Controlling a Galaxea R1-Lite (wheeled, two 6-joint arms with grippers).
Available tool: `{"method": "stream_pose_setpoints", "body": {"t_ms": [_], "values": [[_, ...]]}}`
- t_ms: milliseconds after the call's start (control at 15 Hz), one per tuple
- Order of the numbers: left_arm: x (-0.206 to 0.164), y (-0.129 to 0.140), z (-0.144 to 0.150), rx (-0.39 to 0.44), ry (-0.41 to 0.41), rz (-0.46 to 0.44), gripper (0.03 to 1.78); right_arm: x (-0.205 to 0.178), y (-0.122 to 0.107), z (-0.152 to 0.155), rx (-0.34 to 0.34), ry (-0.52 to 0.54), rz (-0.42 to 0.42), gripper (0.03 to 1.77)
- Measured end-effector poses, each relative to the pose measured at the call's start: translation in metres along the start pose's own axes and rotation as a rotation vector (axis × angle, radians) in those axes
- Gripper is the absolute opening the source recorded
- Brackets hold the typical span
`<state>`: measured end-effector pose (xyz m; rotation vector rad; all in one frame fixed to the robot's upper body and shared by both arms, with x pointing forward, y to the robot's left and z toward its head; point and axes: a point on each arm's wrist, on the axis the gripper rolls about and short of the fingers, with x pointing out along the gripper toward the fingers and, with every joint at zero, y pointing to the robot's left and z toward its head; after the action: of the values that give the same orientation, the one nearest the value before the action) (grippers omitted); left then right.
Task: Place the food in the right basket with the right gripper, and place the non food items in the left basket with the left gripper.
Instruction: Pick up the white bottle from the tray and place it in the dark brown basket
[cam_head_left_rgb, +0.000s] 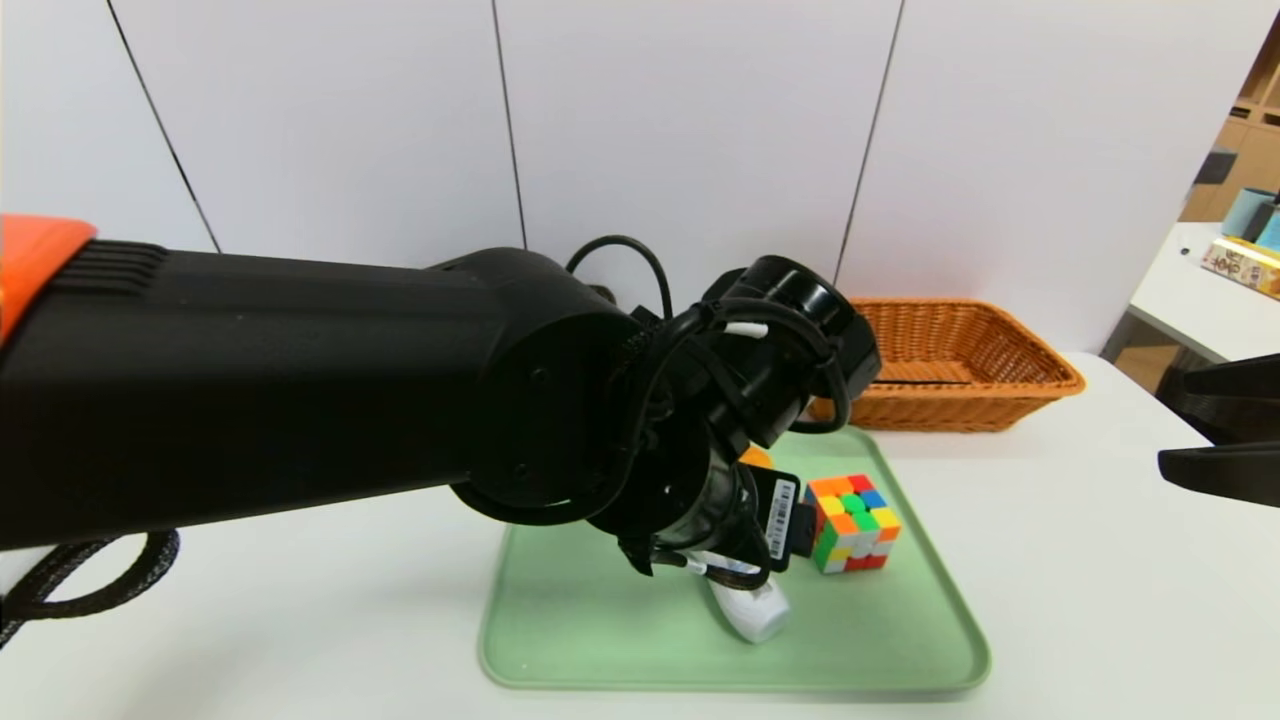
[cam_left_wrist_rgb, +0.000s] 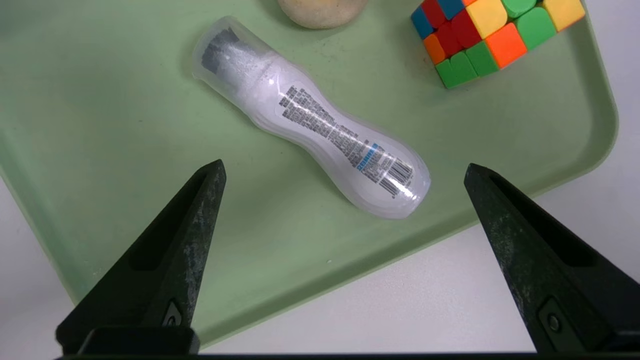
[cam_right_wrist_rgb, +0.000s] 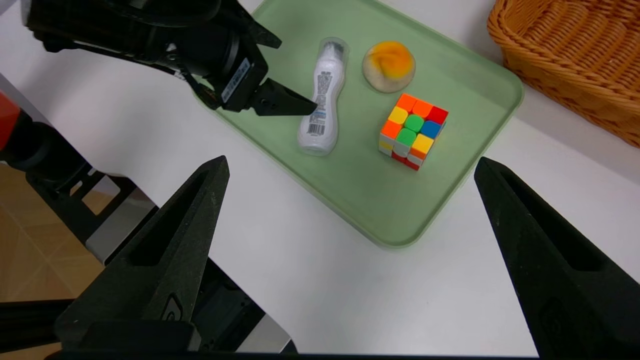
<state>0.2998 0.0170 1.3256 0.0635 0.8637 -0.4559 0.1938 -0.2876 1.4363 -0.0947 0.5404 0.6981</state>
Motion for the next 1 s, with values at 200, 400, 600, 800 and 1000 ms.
{"method": "stream_pose_setpoints", "body": {"t_ms": [200, 400, 600, 800, 1000], "values": [[0.017, -0.004, 0.0, -0.015, -0.014, 0.072, 1.69, -0.002, 0.0, 0.002, 0.006, 0.006, 0.0, 1.7], [0.034, -0.008, -0.001, -0.053, -0.014, 0.138, 1.69, -0.001, 0.0, 0.001, 0.009, 0.014, -0.003, 1.7], [0.041, -0.011, 0.002, -0.111, -0.007, 0.181, 1.69, 0.002, -0.001, -0.001, 0.013, 0.026, -0.002, 1.7], [0.048, -0.012, 0.001, -0.197, 0.025, 0.225, 1.69, 0.004, -0.002, -0.004, 0.018, 0.039, -0.004, 1.7], [0.06, -0.012, -0.005, -0.24, 0.054, 0.263, 1.69, 0.005, -0.002, -0.005, 0.019, 0.043, -0.004, 1.7]]}}
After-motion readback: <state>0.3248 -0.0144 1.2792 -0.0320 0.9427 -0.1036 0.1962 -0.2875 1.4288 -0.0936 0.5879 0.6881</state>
